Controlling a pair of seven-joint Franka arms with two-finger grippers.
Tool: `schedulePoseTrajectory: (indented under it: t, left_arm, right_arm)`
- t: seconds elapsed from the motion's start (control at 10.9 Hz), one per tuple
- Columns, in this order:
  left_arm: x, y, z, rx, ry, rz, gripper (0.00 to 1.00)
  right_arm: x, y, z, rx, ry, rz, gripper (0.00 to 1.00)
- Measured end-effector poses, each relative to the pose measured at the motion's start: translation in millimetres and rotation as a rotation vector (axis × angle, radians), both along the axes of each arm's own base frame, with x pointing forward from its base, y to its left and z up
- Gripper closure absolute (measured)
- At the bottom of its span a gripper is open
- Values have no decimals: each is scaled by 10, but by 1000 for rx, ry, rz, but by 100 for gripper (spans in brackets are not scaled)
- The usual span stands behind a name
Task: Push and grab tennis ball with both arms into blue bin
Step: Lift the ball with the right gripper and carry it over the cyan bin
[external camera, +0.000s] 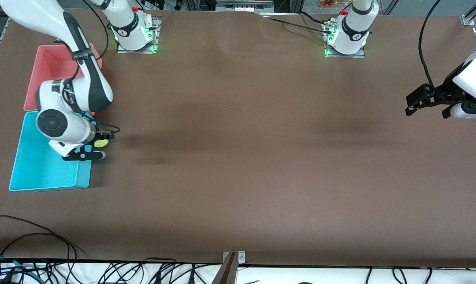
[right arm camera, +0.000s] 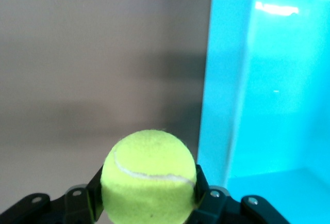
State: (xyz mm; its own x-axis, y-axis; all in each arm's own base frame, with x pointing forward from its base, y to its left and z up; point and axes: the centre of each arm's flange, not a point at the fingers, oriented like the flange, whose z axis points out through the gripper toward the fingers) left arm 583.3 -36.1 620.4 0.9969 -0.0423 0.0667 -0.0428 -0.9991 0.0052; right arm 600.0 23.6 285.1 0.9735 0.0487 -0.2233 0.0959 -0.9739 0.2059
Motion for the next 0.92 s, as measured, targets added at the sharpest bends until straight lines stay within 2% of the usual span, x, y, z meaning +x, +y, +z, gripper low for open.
schedulePoseTrajectory:
  t: [0.27,0.55,0.92]
  left_arm:
    - [-1,27,-3,0,3,11,0]
    - [-1,27,-3,0,3,13,0]
    - [-2,21,-4,0,4,15,0]
  right_arm:
    - [80,-33,329,-24,71,-15,34]
    - [144,-95,454,-14,75,27,34]
    - [214,-734,870,-3,128,64,34]
